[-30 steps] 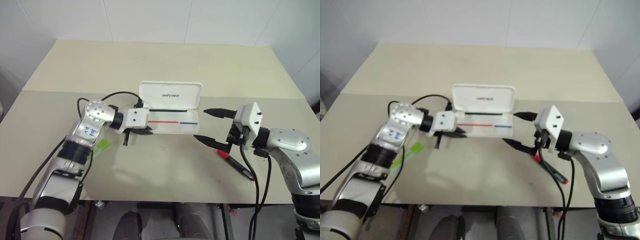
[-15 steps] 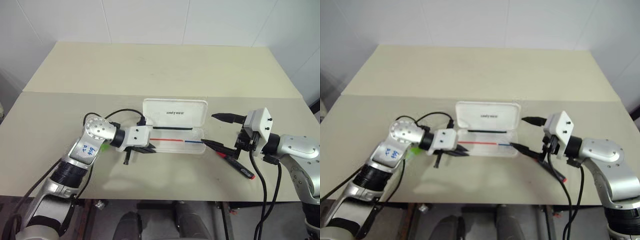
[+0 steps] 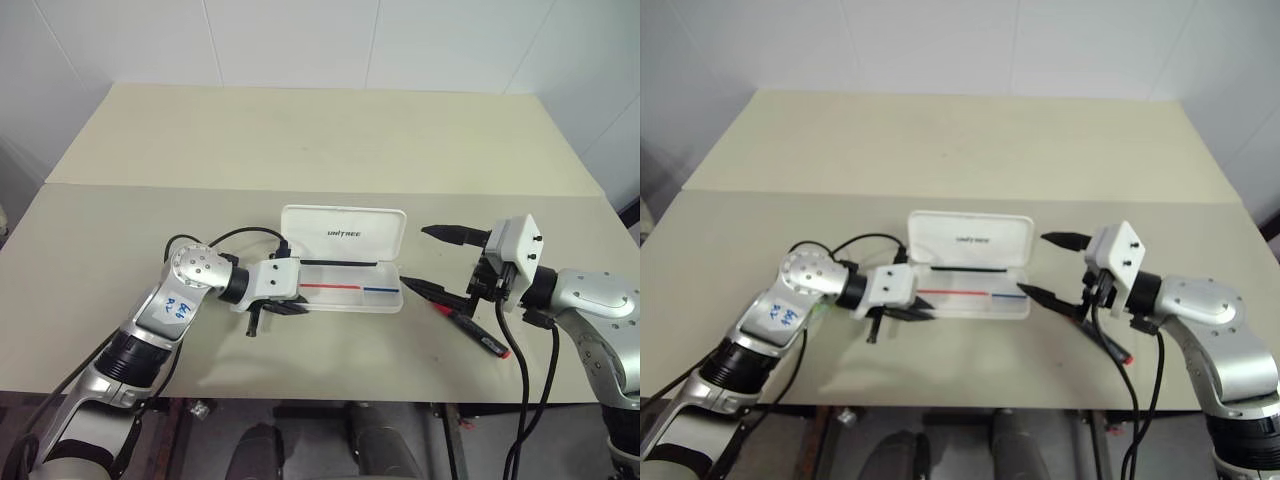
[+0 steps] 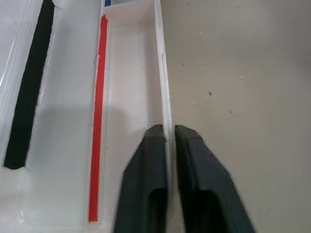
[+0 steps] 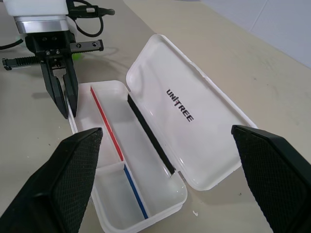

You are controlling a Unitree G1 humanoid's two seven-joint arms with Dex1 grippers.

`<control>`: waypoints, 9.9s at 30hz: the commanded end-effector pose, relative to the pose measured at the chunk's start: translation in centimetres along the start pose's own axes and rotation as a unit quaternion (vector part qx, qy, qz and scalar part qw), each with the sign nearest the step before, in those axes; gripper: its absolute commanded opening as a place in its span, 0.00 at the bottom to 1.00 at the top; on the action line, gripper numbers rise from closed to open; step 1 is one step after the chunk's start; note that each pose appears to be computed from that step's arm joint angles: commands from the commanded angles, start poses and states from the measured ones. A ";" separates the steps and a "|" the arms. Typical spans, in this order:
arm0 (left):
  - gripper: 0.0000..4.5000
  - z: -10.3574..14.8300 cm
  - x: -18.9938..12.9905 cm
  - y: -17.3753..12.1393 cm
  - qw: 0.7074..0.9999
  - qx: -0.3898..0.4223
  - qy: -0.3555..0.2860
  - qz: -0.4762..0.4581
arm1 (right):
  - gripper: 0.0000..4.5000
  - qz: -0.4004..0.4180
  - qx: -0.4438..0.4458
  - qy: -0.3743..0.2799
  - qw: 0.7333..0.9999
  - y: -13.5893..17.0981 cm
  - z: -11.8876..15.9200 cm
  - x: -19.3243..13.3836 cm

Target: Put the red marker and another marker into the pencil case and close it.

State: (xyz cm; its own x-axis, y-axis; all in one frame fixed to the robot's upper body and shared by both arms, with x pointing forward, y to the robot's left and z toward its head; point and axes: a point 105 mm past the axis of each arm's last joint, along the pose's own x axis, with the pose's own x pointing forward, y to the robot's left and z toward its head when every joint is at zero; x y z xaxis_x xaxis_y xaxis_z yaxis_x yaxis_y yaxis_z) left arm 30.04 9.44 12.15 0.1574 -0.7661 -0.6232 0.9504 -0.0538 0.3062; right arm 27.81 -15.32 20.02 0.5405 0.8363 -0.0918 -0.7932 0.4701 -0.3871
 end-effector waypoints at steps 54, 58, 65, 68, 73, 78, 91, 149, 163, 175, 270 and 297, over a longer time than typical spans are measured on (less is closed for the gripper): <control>1.00 4.3 -13.0 1.3 0.982 0.049 -0.177 0.047 | 0.13 -0.024 0.094 0.377 0.921 0.2 -10.0 -5.4; 1.00 3.6 -13.4 1.2 0.983 0.045 -0.168 0.055 | 0.13 -0.020 0.020 0.361 0.932 -1.9 -8.4 -4.4; 1.00 2.2 -13.5 -0.4 0.989 0.031 -0.141 0.035 | 0.13 0.041 -0.061 0.304 0.950 -2.5 -4.0 0.4; 1.00 1.8 -13.6 -0.5 0.989 0.017 -0.141 0.044 | 0.13 0.066 -0.084 0.277 0.955 -1.8 -2.7 2.5; 1.00 1.6 -13.7 -0.7 0.989 0.010 -0.137 0.056 | 0.13 0.111 -0.116 0.244 0.957 -0.3 -1.7 6.0; 1.00 1.7 -13.6 -1.0 0.988 0.006 -0.138 0.063 | 0.13 0.138 -0.136 0.221 0.956 1.0 -1.6 9.1; 1.00 1.9 -13.4 -1.4 0.987 -0.003 -0.139 0.076 | 0.13 0.164 -0.167 0.200 0.952 1.8 -1.8 13.0; 0.45 -10.9 -15.5 -5.8 0.863 -0.361 0.245 0.256 | 1.00 0.115 -0.020 -0.076 0.990 0.7 6.5 4.1; 0.24 -7.5 -16.0 -3.6 0.919 -0.280 0.159 0.226 | 1.00 0.104 -0.017 -0.063 0.992 0.0 5.6 3.8; 0.24 0.3 -14.8 -1.4 0.992 -0.094 0.043 0.076 | 1.00 0.180 -0.027 -0.099 0.978 2.6 7.9 2.1; 1.00 7.9 -12.0 3.5 0.978 0.040 -0.198 0.043 | 0.78 -0.291 0.246 0.332 0.863 -5.0 -11.5 -6.2; 1.00 6.8 -11.0 2.8 0.982 0.047 -0.182 0.036 | 0.08 0.073 0.007 0.173 0.982 -0.9 -2.1 2.1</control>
State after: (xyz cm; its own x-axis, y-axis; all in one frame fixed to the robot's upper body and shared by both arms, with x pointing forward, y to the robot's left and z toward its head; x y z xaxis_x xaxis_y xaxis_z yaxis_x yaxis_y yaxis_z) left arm 29.78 13.56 24.02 0.1030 -0.9501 -0.2946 0.9302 -0.0129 0.3668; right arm 30.68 -15.61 17.14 0.5132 0.7174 -0.4711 -0.8581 0.4171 -0.2994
